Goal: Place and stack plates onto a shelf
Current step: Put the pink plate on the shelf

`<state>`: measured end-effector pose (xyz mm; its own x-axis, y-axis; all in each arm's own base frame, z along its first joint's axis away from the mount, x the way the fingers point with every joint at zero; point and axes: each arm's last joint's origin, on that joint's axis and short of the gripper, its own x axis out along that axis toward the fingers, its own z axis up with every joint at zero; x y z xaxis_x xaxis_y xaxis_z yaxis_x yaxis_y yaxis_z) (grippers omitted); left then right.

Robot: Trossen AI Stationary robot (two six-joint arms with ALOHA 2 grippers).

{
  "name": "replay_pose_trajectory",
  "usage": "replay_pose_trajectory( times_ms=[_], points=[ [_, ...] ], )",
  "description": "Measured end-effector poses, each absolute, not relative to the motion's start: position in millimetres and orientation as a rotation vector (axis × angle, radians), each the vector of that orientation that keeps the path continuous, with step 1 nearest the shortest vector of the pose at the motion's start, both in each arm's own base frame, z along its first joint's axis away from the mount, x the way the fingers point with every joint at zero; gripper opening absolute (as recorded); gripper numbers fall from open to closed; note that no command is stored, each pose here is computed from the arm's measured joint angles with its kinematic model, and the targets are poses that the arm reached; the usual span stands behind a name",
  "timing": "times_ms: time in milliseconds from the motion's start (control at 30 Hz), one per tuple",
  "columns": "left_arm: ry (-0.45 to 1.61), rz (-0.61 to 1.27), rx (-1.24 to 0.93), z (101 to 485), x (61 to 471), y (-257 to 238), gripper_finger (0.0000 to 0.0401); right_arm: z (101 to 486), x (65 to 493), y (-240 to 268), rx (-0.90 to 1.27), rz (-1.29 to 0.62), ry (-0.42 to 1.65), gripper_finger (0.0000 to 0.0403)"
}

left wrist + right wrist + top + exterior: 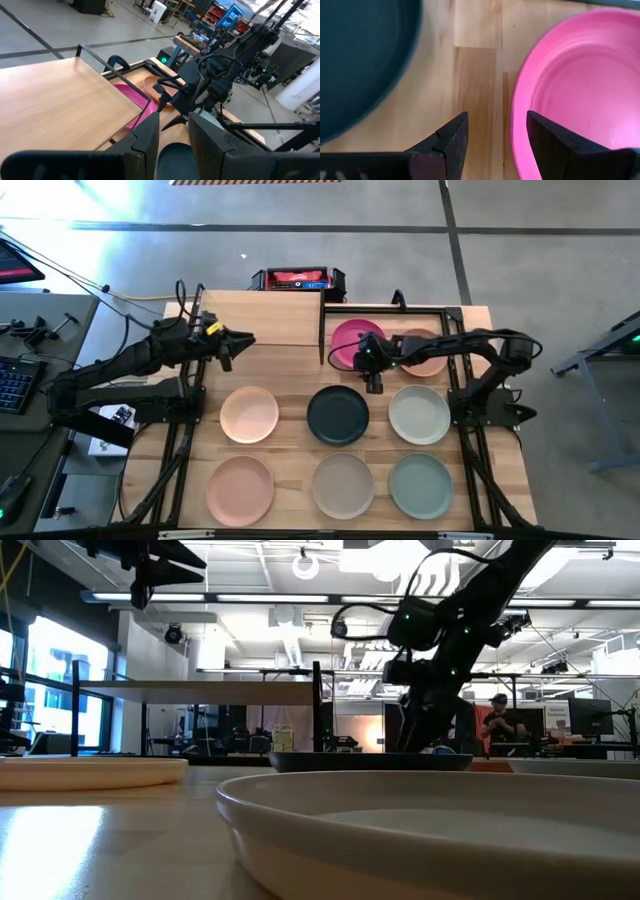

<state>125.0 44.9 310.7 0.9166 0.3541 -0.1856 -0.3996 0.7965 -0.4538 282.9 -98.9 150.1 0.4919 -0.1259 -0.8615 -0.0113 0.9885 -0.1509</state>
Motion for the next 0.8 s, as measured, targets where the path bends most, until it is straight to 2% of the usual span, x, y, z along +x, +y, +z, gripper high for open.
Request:
replay_pose_trajectory(
  times_ms=[533, 800],
  points=[
    [0.111, 0.411, -0.517, 308.3, 129.0, 46.2, 0.0092, 135.2, 285.9, -102.9, -0.181, -0.142, 1.115, 0.0157],
    [0.111, 0.411, -0.518, 308.3, 129.0, 46.2, 0.0092, 135.3, 285.3, -104.1, -0.202, -0.186, 1.131, 0.0120]
  ],
)
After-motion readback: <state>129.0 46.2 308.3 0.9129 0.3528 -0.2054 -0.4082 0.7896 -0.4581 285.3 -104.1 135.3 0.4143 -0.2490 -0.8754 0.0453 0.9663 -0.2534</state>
